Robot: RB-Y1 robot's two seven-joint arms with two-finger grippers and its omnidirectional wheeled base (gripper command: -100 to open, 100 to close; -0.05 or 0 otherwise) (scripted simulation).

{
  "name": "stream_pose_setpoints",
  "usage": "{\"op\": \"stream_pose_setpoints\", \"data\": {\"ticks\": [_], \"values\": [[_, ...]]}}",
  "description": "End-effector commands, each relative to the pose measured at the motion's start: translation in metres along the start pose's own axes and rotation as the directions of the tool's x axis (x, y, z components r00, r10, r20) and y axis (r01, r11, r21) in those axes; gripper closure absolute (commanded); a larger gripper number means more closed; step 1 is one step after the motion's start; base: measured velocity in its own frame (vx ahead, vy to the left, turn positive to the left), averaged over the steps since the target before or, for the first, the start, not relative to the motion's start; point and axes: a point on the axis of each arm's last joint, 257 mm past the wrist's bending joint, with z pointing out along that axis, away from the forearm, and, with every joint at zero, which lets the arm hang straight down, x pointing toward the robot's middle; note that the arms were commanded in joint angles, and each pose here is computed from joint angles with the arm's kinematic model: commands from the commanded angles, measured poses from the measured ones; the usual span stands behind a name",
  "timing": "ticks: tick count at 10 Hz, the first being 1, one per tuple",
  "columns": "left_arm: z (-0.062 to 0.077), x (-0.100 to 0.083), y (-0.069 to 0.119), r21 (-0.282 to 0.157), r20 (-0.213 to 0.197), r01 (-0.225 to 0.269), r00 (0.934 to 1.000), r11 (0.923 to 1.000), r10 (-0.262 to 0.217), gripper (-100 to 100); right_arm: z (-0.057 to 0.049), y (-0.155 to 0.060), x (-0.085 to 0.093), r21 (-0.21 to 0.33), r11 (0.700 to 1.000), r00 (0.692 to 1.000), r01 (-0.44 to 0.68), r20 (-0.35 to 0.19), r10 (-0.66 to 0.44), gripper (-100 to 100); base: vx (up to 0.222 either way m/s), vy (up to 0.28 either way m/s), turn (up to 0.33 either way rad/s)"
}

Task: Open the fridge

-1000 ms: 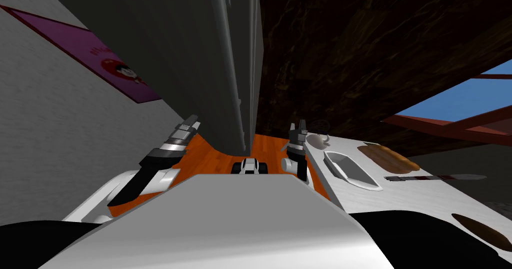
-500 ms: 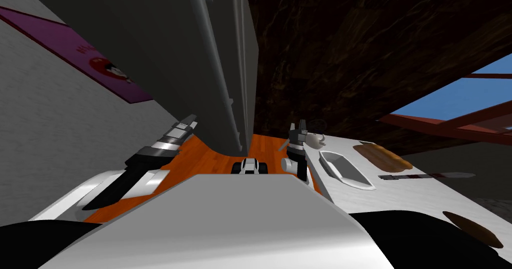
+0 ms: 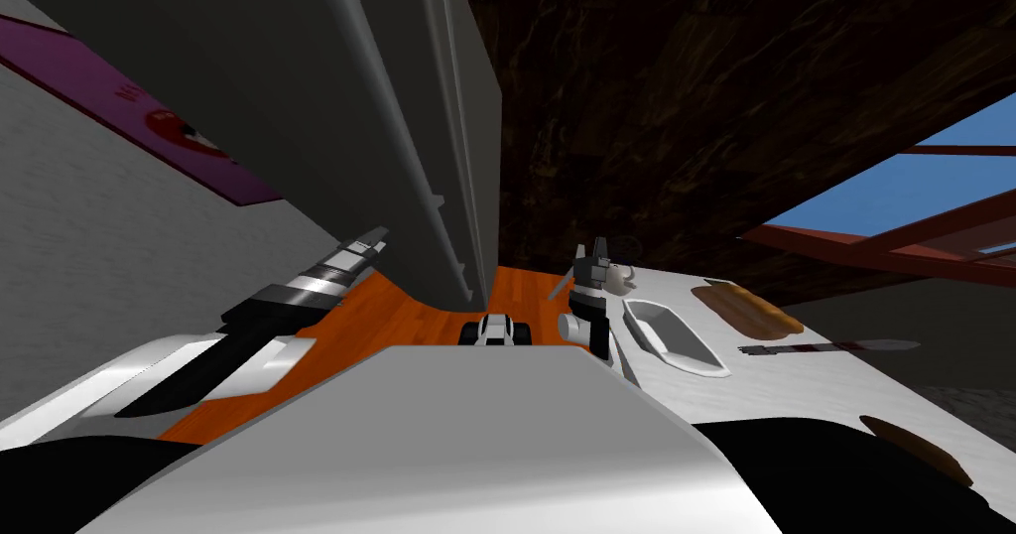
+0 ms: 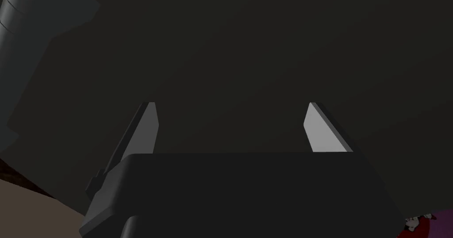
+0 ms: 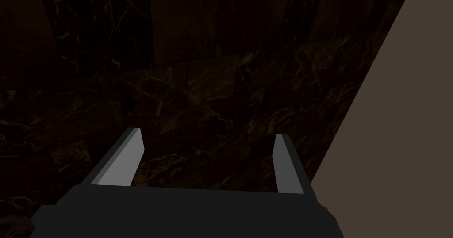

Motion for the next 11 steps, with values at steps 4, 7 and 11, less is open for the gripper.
{"op": "stream_pose_setpoints", "data": {"ticks": [4,7,11], "values": [[0.005,-0.015,0.005,-0.069,-0.062,-0.096,0.9938,0.9929,0.092,-100,0.000,0.000,0.000,0.000,1.000,1.000,0.000,0.000,0.000,0,0.025,-0.117,-0.026],[0.009,-0.014,-0.013,-0.055,-0.096,-0.135,0.9869,0.9892,0.130,-100,0.000,0.000,0.000,0.000,1.000,1.000,0.000,0.000,0.000,0,0.010,-0.107,-0.020],[0.010,-0.012,-0.036,-0.030,-0.112,-0.147,0.9834,0.9887,0.143,-100,0.000,0.000,0.000,0.000,1.000,1.000,0.000,0.000,0.000,0,0.033,-0.042,-0.002]]}}
